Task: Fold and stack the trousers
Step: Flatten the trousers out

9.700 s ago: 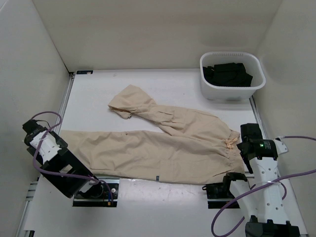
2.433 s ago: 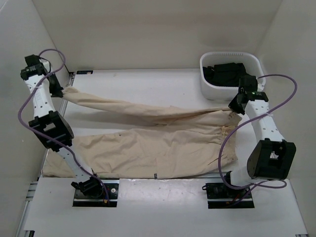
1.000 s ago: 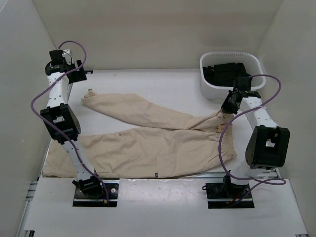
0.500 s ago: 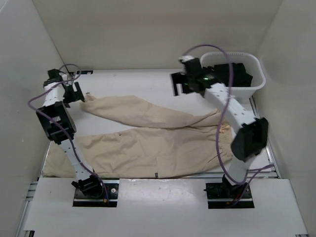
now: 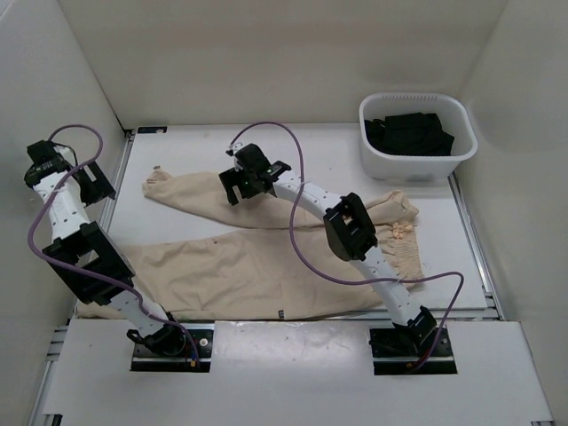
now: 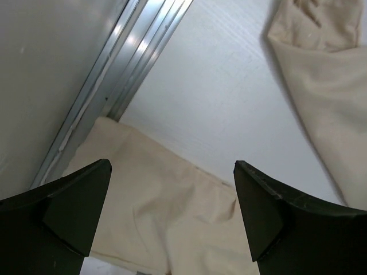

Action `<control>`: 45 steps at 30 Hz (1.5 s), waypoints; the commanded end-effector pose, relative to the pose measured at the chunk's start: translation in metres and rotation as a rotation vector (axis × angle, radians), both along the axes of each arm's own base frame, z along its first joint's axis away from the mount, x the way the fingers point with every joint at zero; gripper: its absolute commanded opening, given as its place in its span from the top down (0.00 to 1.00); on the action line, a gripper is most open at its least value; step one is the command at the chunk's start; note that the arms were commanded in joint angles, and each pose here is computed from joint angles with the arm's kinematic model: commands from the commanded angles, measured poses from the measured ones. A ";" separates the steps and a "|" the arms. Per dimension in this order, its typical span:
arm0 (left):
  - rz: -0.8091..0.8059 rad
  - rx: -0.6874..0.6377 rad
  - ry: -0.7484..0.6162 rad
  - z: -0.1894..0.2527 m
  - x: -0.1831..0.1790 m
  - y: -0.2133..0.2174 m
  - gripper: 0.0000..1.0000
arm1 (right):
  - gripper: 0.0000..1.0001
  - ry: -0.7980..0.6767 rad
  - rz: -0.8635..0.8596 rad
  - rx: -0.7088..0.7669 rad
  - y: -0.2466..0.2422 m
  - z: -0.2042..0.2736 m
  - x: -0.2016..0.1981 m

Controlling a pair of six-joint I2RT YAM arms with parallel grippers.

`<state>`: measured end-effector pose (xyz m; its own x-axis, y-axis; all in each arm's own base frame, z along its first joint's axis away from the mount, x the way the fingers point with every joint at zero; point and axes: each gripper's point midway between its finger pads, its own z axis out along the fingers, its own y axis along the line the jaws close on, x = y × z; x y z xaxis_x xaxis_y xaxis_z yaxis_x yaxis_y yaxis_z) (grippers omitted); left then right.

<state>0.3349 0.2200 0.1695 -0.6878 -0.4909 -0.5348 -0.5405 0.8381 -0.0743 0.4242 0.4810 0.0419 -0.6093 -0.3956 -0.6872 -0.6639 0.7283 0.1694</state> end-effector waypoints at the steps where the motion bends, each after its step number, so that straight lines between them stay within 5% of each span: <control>1: 0.026 0.015 -0.024 0.023 -0.022 -0.003 0.00 | 0.06 -0.075 0.009 0.061 0.036 0.027 -0.011; 2: 0.035 0.016 -0.025 0.023 -0.026 -0.002 0.00 | 0.12 -0.081 0.012 0.029 0.035 0.021 -0.016; 3: 0.035 0.022 -0.033 0.027 -0.026 -0.002 0.00 | 0.31 -0.078 0.013 -0.014 0.032 0.008 -0.022; 5: 0.035 0.024 -0.036 0.030 -0.031 -0.006 0.00 | 0.52 -0.082 0.021 -0.056 0.033 0.003 -0.033; 6: 0.029 0.016 -0.042 0.031 -0.030 -0.008 0.00 | 0.79 -0.075 0.030 -0.051 0.034 0.003 -0.034; 7: 0.028 0.024 -0.053 0.035 -0.031 -0.009 0.00 | 0.93 -0.073 0.046 -0.041 0.038 0.009 -0.041; 8: 0.029 0.005 -0.053 0.031 -0.035 -0.011 0.00 | 1.00 -0.116 0.113 0.035 0.045 0.063 -0.047; 10: 0.029 0.000 -0.046 0.028 -0.037 -0.012 0.00 | 1.00 -0.116 0.144 0.079 0.049 0.084 -0.053; 14: 0.052 -0.006 -0.038 0.025 -0.043 -0.006 0.00 | 1.00 -0.121 0.362 0.343 0.048 0.221 -0.113; 16: 0.062 -0.031 -0.043 0.021 -0.047 -0.005 0.00 | 1.00 -0.130 0.296 0.321 0.033 0.215 -0.112; 18: 0.065 -0.039 -0.048 0.021 -0.050 -0.006 0.00 | 0.38 -0.180 0.211 0.283 0.019 0.216 -0.100; 21: 0.059 -0.046 -0.055 0.023 -0.053 -0.011 0.00 | 0.01 -0.224 0.058 0.112 0.021 0.167 -0.052; 22: 0.059 -0.046 -0.055 0.023 -0.053 -0.011 0.00 | 0.01 -0.178 0.028 0.002 0.019 0.116 -0.043; 31: 0.065 -0.054 -0.032 0.021 -0.054 -0.009 0.00 | 0.01 -0.309 0.122 -0.254 0.025 0.044 -0.051; 39: 0.067 -0.094 0.016 0.003 -0.059 -0.014 0.00 | 0.01 -0.279 0.093 -0.291 0.022 0.014 -0.055; 43: 0.063 -0.106 0.019 0.000 -0.060 -0.017 0.00 | 0.07 -0.234 0.142 -0.248 0.033 0.006 -0.065; 45: 0.068 -0.099 0.024 0.000 -0.061 -0.015 0.00 | 0.18 -0.203 0.151 -0.219 0.038 0.001 -0.070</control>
